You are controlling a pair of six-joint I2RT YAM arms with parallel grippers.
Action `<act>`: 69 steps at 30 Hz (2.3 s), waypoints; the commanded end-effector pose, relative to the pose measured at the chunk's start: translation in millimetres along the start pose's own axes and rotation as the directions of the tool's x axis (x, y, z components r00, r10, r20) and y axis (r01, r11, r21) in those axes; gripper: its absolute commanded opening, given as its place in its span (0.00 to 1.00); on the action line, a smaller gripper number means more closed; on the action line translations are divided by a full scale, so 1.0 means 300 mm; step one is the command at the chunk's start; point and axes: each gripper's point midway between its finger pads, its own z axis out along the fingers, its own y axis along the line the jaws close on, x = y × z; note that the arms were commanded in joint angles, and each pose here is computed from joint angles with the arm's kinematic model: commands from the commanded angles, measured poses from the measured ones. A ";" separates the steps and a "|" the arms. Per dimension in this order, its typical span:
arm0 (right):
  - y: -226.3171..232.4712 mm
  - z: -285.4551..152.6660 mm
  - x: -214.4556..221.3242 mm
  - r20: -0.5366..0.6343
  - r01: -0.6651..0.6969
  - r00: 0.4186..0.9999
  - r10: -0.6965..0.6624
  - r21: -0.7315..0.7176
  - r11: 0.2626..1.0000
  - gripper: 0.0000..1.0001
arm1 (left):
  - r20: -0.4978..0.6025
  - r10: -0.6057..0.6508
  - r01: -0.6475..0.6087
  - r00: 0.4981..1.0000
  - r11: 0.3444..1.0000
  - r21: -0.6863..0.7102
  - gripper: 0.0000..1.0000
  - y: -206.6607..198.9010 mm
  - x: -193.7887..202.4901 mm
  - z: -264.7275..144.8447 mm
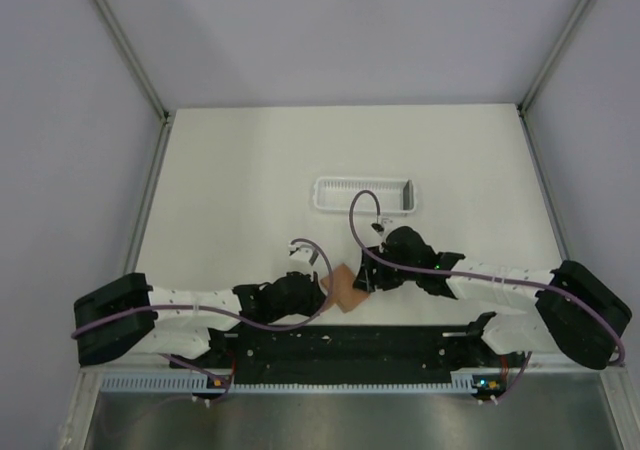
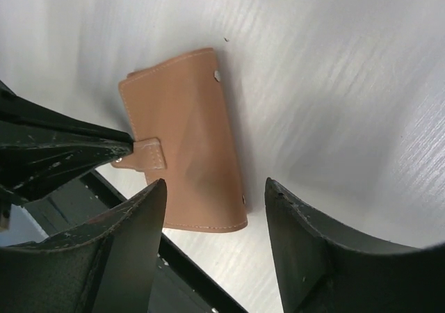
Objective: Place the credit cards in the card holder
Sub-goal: Turn over the card holder at the center of the board.
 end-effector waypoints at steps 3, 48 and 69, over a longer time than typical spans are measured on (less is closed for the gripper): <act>-0.001 0.044 0.048 -0.051 -0.009 0.999 0.005 -0.072 0.997 0.59 | -0.035 0.005 -0.006 0.999 1.000 -0.023 0.00 0.030 0.044 0.007; -0.207 -0.349 -0.097 -0.109 0.205 0.974 -0.200 0.802 0.561 0.00 | 0.131 -0.009 0.034 0.991 0.982 -0.187 0.00 0.088 -0.142 -0.145; 0.192 -0.165 -0.093 0.231 0.070 0.967 -0.110 0.175 0.982 0.52 | 0.184 -0.020 0.059 0.983 0.976 -0.211 0.00 0.114 -0.168 -0.163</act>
